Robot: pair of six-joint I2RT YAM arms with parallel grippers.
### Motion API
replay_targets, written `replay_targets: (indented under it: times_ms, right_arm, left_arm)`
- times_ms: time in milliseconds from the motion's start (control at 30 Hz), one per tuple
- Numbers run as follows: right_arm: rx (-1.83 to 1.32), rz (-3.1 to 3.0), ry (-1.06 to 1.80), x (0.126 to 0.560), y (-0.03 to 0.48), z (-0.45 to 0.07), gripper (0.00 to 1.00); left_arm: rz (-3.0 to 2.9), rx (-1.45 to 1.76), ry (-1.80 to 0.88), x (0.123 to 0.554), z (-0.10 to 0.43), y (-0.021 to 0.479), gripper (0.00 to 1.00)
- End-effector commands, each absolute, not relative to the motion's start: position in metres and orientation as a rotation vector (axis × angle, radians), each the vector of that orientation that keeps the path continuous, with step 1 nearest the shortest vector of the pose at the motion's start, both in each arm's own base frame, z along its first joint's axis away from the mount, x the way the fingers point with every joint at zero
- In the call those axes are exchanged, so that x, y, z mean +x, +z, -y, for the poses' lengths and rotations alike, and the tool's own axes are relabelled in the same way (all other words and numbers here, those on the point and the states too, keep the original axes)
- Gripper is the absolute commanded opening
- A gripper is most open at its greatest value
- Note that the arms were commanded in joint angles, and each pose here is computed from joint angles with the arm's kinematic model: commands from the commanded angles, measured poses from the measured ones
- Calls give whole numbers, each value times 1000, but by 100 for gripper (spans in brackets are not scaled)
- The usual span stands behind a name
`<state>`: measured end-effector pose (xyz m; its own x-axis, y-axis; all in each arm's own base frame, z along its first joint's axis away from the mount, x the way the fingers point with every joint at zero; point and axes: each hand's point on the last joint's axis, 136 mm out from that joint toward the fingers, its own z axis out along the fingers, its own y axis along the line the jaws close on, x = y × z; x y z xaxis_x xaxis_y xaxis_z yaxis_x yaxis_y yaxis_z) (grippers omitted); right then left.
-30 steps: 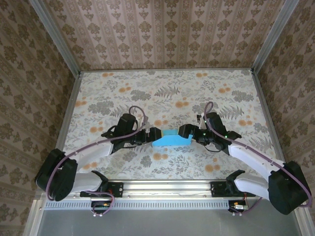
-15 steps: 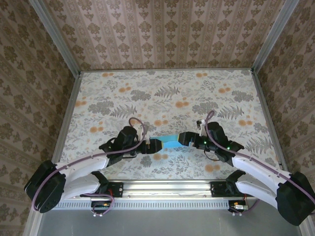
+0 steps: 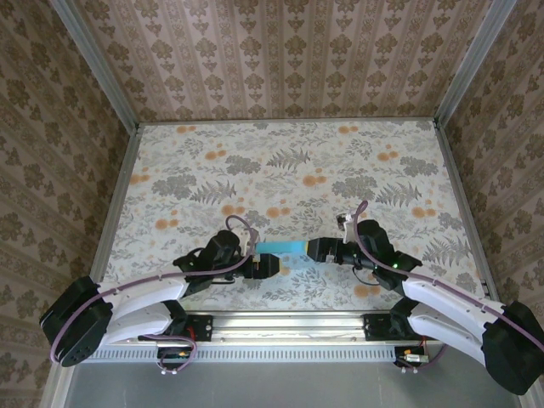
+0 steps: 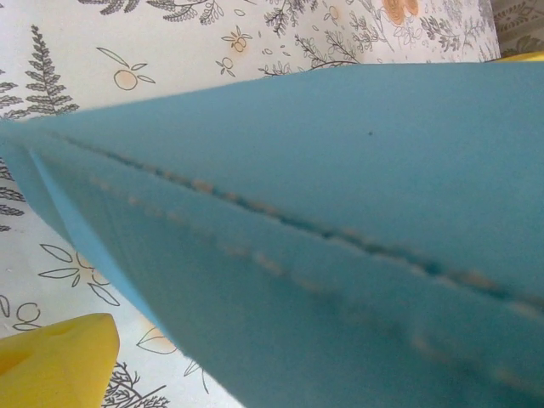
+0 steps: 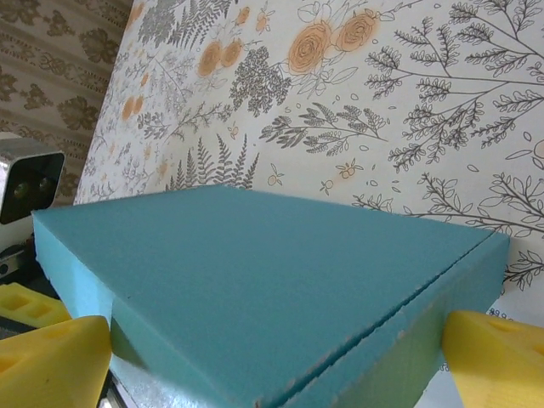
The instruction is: Fold the paper box
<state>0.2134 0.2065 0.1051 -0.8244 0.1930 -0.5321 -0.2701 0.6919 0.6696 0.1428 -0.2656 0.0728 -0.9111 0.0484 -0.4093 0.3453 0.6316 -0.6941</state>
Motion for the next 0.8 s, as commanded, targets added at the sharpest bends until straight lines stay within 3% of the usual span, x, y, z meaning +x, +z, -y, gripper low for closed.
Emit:
replay_targets:
  times_ms: [0, 200, 400, 767]
  right_arm:
    - [-77, -2447, 963, 193, 71, -195, 100]
    - [-62, -2458, 933, 189, 64, -191, 100]
    - [-47, -2454, 915, 194, 67, -191, 100]
    - [102, -2486, 902, 202, 76, -189, 100]
  left_arm:
    - [-2469, 298, -1238, 139, 269, 82, 100]
    - [-2467, 383, -1366, 115, 269, 95, 100]
    - [-2534, 363, -1327, 107, 255, 97, 100]
    - [-2551, 317, -1154, 144, 235, 113, 100]
